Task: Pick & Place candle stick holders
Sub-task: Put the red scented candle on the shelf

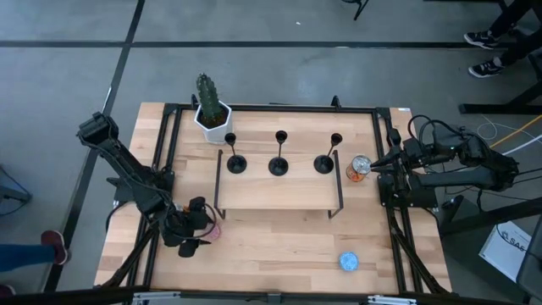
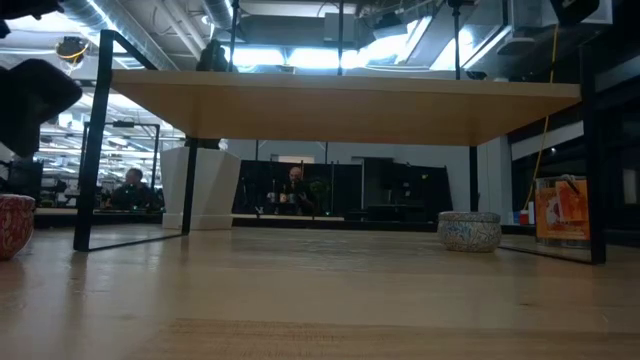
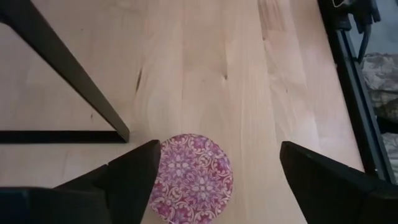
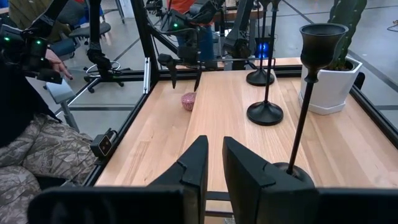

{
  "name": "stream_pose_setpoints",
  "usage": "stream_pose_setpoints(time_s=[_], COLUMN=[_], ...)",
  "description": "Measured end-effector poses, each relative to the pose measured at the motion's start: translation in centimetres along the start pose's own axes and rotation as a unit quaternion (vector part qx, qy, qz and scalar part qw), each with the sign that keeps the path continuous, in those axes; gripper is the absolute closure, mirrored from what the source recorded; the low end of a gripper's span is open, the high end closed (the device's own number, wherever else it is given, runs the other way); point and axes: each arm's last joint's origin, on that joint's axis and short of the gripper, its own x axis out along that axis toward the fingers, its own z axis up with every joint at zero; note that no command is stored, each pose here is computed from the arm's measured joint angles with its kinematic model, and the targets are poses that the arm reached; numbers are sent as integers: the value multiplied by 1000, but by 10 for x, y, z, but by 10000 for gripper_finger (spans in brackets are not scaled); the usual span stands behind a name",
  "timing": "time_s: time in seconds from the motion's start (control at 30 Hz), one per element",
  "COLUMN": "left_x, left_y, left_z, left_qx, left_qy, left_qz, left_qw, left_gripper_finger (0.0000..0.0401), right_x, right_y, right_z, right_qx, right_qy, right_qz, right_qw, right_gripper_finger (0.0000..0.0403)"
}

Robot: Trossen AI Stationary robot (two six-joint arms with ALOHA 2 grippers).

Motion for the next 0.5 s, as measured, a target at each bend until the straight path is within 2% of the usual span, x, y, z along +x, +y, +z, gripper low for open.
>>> stream_pose_setpoints(time_s=[0.2, 0.5], left_x=[1, 20], left_y=[0, -1], left_z=[0, -11], left_qx=[-10, 13], left_qy=[-5, 31], left_qz=[7, 41], left_qw=[1000, 999], left_gripper_finger=[54, 51], right_x=[0, 0], right_y=[0, 0], right_z=[0, 0], right_qx=[0, 0], right_qy=[0, 0], right_qz=[0, 1], right_qw=[1000, 1000], right_gripper_finger=[350, 350])
